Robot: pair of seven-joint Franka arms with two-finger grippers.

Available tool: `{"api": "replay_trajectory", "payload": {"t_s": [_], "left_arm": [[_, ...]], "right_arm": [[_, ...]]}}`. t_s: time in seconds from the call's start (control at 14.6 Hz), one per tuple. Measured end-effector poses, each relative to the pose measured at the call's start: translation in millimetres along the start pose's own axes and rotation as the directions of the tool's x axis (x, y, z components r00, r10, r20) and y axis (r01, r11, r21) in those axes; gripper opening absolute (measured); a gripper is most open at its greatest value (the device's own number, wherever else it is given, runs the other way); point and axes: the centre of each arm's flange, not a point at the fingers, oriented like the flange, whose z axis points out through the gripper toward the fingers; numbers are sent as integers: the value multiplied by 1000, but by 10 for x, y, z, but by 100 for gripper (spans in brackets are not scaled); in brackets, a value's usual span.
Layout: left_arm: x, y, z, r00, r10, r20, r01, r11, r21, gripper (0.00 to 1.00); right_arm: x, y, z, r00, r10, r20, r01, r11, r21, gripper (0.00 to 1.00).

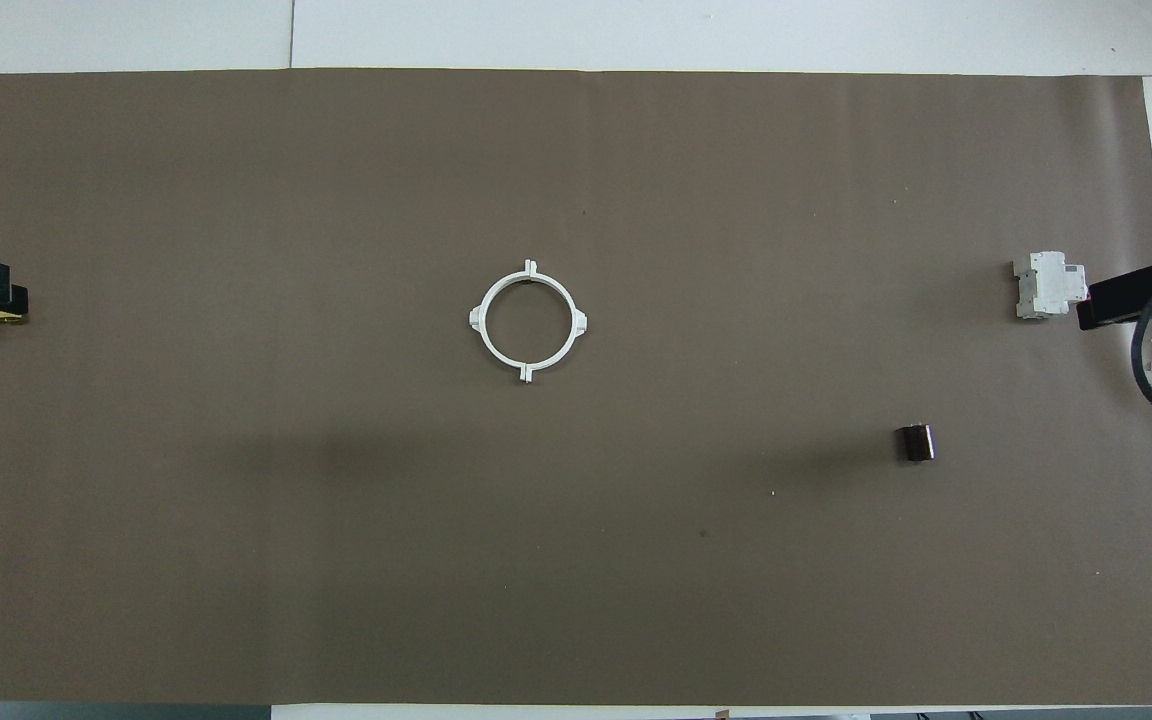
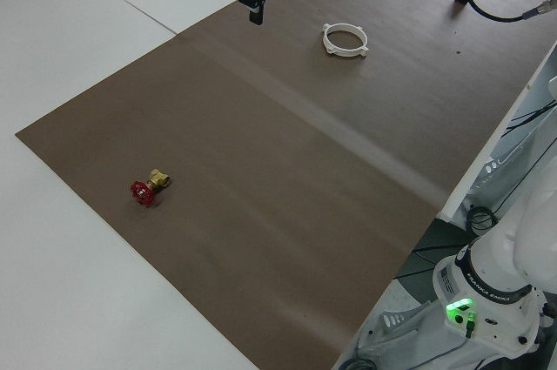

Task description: Assemble drain pipe with both arms

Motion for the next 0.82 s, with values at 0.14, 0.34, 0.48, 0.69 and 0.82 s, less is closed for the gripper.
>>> {"api": "replay_trajectory", "payload": {"t_s": [0.14, 0.34, 0.48, 0.69, 0.82], "left_arm": [[-4, -83, 3, 1000, 2, 1, -2, 1000, 0, 100], [-4, -80, 5, 1000, 5, 1, -5, 1000, 0, 100], [-3, -70, 5, 1000, 8, 1, -8, 1000, 0, 100], [-2, -50, 6, 1000, 11, 1, -11, 1000, 0, 100], [-3, -48, 9, 1000, 12, 2, -12, 1000, 0, 100]], "right_arm": [[0, 0, 0, 1000, 0, 0, 0, 1000, 0, 100], [0, 0, 0, 1000, 0, 0, 0, 1000, 0, 100], [0, 0, 0, 1000, 0, 0, 0, 1000, 0, 100], [0, 0, 0, 1000, 0, 0, 0, 1000, 0, 100], [0, 0, 0, 1000, 0, 0, 0, 1000, 0, 100]]}}
